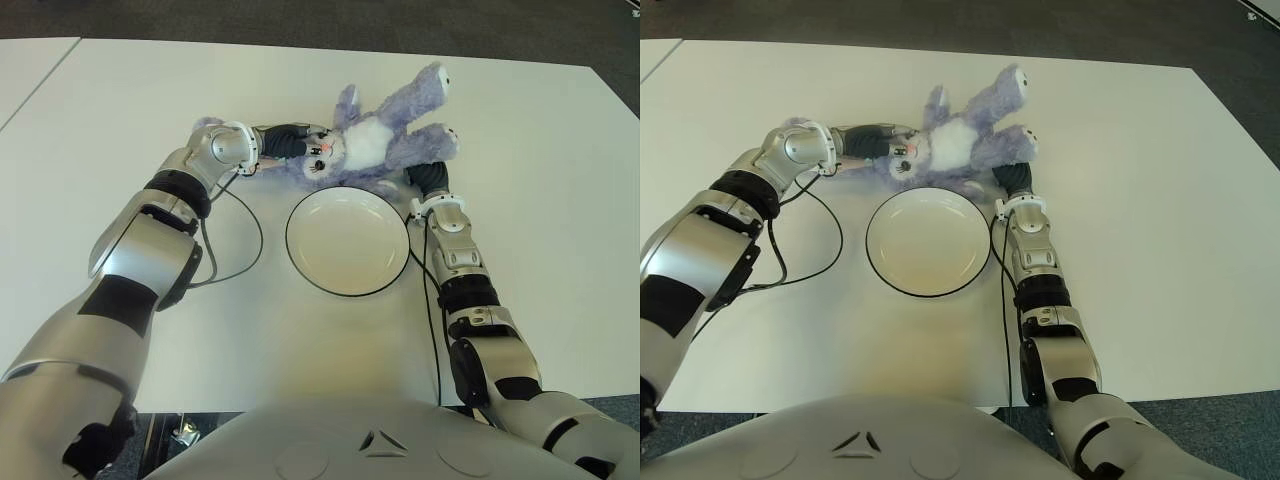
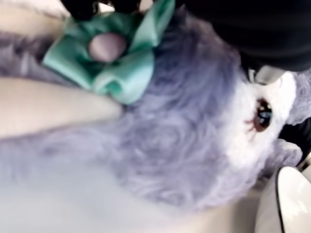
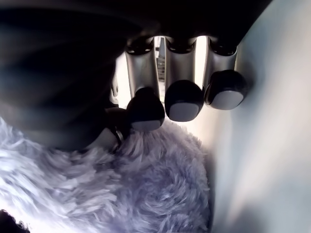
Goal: Put the doll into the plate.
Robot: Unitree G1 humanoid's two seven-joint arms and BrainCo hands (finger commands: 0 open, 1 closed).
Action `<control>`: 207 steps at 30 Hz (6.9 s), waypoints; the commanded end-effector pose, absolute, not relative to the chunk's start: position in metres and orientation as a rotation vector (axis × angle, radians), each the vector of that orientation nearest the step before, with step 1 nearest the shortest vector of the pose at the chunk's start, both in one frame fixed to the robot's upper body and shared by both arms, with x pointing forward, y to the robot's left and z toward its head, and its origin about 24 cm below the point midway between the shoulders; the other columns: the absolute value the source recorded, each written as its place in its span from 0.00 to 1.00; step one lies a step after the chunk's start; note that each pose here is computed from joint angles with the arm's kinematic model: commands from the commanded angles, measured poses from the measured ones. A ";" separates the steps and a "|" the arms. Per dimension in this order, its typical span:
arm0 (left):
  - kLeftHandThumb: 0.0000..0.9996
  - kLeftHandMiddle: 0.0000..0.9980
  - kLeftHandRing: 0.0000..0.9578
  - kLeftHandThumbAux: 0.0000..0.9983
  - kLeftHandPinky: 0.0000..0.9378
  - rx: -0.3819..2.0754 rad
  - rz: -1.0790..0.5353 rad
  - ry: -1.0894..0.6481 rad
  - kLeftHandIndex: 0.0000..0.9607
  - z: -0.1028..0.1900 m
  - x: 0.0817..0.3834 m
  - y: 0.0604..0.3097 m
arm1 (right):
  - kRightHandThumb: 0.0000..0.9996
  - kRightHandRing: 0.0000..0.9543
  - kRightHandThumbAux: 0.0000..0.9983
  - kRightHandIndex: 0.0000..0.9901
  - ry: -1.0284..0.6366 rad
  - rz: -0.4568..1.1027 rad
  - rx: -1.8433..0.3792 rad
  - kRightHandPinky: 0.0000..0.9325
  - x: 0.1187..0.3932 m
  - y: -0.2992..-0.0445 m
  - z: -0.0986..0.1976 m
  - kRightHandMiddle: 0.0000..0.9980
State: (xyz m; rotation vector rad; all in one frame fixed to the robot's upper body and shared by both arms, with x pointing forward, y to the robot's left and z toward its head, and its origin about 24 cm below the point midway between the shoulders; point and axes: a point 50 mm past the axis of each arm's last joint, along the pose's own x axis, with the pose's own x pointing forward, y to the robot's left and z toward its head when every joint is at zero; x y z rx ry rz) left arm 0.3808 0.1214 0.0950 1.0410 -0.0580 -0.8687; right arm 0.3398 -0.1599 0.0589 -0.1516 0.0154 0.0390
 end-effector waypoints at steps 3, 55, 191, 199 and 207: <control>0.54 0.00 0.00 0.24 0.00 0.963 -0.901 0.057 0.00 0.050 0.362 0.113 | 0.72 0.93 0.71 0.44 0.121 0.080 -0.154 0.95 0.331 -0.151 0.035 0.90; 0.00 0.00 0.00 0.25 0.00 0.110 -0.821 0.126 0.00 0.037 0.352 0.113 | 0.71 0.93 0.72 0.44 0.114 0.081 -0.142 0.95 0.333 -0.152 0.036 0.89; 1.00 0.48 0.52 0.66 0.46 1.275 -0.143 -0.693 0.88 0.125 0.371 0.165 | 0.71 0.89 0.72 0.44 0.133 0.096 -0.168 0.89 0.336 -0.159 0.029 0.86; 1.00 0.47 0.52 0.63 0.83 1.204 -0.101 -0.799 0.90 0.148 0.364 0.172 | 0.71 0.88 0.72 0.44 0.134 0.102 -0.151 0.90 0.337 -0.160 0.029 0.85; 1.00 0.47 0.52 0.63 0.90 1.151 -0.105 -0.860 0.92 0.158 0.355 0.174 | 0.71 0.88 0.72 0.45 0.139 0.103 -0.151 0.90 0.338 -0.160 0.028 0.84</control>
